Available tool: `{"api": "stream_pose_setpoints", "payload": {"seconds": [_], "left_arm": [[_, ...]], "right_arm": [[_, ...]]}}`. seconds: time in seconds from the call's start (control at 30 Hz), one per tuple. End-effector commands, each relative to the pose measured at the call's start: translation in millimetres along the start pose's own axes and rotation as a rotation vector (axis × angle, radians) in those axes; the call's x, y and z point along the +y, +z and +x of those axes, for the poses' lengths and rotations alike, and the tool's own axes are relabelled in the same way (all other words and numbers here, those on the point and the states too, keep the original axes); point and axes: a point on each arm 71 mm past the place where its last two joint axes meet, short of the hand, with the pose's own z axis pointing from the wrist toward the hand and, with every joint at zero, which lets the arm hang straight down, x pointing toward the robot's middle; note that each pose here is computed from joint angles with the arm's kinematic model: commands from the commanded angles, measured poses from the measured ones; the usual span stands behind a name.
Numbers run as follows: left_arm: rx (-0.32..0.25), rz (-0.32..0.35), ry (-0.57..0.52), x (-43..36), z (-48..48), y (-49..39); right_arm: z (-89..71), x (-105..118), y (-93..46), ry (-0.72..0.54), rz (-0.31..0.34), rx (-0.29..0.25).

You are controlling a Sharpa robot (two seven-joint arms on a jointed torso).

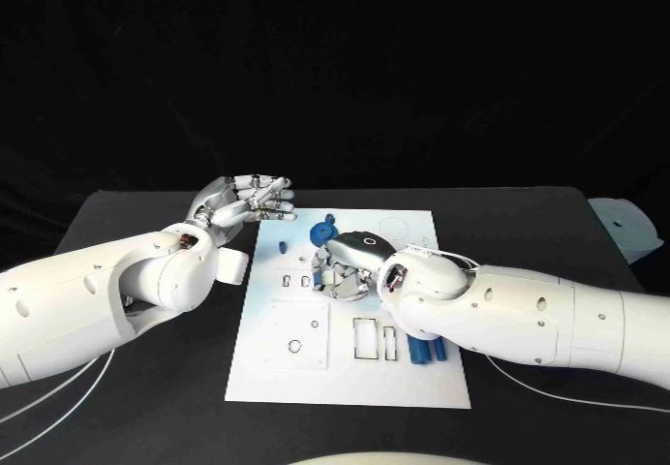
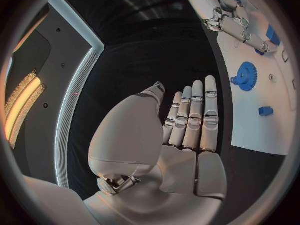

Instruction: Assemble the parts on the task board

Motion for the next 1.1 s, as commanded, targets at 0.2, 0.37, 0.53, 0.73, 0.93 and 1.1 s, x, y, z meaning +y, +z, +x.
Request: {"api": "stream_pose_setpoints", "payload": {"seconds": [0.2,0.37,0.53,0.73,0.93,1.1], "left_arm": [[0.017,0.007,-0.009,-0.8,2.1,0.5],[0.017,0.006,-0.009,-0.7,2.0,0.5],[0.017,0.005,-0.009,-0.6,2.0,0.6],[0.017,0.004,-0.009,-0.5,1.8,0.7],[0.015,0.003,-0.008,-0.1,1.3,0.8],[0.022,-0.012,0.022,1.3,-0.4,1.0]], "right_arm": [[3.3,-2,-0.9,-0.014,0.012,0.012],[2.2,-2,-0.9,-0.011,0.008,-0.003],[1.3,-1,-0.9,-0.009,0.003,-0.015],[-1.1,0,-1.8,-0.004,-0.008,-0.048],[-6.6,3,-7.3,0.008,-0.033,-0.105],[-23.7,5,-16.8,0.063,-0.095,-0.224]]}}
